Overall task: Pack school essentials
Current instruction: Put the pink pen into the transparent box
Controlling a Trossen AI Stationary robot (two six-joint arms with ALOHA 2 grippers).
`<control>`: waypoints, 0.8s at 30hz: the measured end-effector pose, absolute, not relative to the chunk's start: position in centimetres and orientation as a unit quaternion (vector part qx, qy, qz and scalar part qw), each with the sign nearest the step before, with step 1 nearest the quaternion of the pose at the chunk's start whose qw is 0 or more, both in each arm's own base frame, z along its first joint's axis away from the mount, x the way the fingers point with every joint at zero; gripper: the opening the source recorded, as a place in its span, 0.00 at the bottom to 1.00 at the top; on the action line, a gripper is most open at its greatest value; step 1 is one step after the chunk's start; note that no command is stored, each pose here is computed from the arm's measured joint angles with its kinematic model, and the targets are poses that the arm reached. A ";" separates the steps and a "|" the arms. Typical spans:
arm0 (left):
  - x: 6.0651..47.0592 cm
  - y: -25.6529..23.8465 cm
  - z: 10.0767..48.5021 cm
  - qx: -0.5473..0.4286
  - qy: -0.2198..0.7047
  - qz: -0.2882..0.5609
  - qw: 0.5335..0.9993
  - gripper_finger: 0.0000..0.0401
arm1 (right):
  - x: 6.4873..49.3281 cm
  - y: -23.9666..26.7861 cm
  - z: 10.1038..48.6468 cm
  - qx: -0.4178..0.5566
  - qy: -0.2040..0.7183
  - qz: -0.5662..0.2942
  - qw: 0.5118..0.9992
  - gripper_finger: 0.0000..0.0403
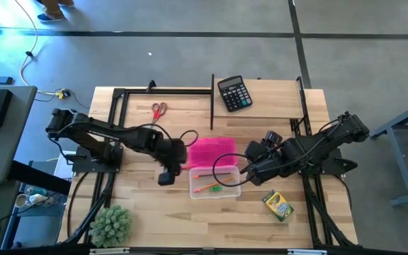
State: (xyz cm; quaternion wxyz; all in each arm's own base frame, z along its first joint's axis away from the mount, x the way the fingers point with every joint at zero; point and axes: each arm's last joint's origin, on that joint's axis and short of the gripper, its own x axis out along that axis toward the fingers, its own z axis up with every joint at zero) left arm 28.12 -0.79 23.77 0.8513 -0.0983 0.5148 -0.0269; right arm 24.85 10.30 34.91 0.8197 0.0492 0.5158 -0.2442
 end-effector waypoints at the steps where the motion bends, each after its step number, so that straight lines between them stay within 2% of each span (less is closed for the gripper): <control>1: 28.5 -0.9 24.4 -0.096 0.498 -0.031 0.862 0.10 | 24.8 10.3 34.9 0.049 0.516 -0.244 0.820 0.60; 4: 29.9 -1.4 25.9 -0.082 0.455 -0.039 0.886 0.10 | 24.8 10.3 34.9 0.048 0.516 -0.244 0.820 0.60; 12: 33.3 -2.0 26.8 -0.046 0.439 -0.038 0.896 0.10 | 24.8 10.3 34.9 0.046 0.519 -0.241 0.819 0.60; 18: 35.7 -2.1 25.0 -0.048 0.465 -0.037 0.883 0.10 | 24.8 10.3 34.9 0.047 0.518 -0.241 0.819 0.60; 24: 37.0 -2.3 21.4 -0.064 0.513 -0.033 0.855 0.10 | 24.8 10.3 34.9 0.049 0.520 -0.239 0.819 0.60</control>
